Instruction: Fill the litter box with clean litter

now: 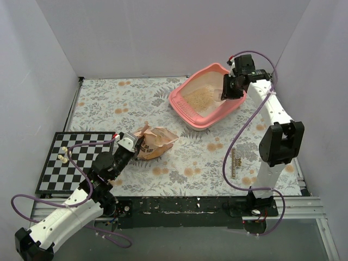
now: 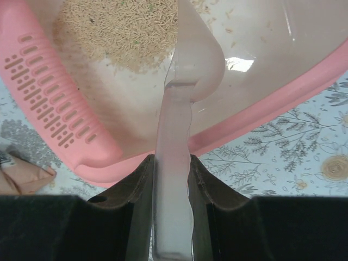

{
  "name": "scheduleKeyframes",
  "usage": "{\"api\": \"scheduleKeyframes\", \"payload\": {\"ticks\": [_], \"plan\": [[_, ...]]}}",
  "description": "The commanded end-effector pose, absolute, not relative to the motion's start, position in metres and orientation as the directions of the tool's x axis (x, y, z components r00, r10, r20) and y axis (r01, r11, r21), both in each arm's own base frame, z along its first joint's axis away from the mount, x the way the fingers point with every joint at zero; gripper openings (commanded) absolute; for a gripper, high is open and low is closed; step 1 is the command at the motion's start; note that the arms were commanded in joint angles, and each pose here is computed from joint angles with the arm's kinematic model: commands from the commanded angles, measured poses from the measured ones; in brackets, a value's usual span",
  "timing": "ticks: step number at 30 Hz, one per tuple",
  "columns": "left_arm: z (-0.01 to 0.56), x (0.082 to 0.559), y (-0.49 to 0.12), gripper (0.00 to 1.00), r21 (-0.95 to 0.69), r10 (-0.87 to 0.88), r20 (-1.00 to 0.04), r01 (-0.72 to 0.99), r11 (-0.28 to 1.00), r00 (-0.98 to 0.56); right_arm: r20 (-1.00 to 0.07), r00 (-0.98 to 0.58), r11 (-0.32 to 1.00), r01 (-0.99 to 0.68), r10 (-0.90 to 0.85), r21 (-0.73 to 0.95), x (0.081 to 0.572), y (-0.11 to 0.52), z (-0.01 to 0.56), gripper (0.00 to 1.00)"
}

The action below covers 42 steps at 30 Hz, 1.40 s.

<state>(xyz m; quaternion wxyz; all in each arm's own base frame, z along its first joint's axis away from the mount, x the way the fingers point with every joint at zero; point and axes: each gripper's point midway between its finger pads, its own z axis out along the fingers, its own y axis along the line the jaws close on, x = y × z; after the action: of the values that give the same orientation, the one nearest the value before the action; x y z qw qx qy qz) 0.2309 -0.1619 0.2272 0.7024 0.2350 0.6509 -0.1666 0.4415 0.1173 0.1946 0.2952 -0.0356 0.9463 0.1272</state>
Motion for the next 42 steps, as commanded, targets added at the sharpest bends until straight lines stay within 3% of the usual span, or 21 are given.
{"api": "scheduleKeyframes", "payload": {"ticks": [1, 8, 14, 27, 42], "plan": [[0.239, 0.229, -0.165, 0.0, 0.096, 0.035, -0.992, 0.55, 0.83, 0.119, -0.695, -0.716, 0.99, -0.135, -0.072, 0.037, 0.444, 0.101, 0.244, 0.01], [0.237, 0.23, -0.166, 0.0, 0.097, 0.04, -0.993, 0.549, 0.83, 0.115, -0.774, -0.622, 0.978, -0.206, -0.12, 0.013, 0.429, 0.126, 0.287, 0.01], [0.234, 0.231, -0.165, 0.0, 0.099, 0.047, -0.993, 0.545, 0.833, 0.108, -0.818, -0.559, 0.893, -0.426, -0.136, 0.143, 0.366, 0.179, 0.33, 0.01], [0.232, 0.237, -0.159, 0.0, 0.11, 0.067, -0.992, 0.508, 0.854, 0.102, -0.752, -0.637, 0.597, -0.674, -0.172, 0.435, 0.238, 0.228, 0.337, 0.01], [0.236, 0.237, -0.156, 0.0, 0.11, 0.062, -0.992, 0.494, 0.863, 0.113, -0.636, -0.696, 0.484, -0.705, -0.334, 0.518, 0.201, 0.277, 0.315, 0.01]]}}
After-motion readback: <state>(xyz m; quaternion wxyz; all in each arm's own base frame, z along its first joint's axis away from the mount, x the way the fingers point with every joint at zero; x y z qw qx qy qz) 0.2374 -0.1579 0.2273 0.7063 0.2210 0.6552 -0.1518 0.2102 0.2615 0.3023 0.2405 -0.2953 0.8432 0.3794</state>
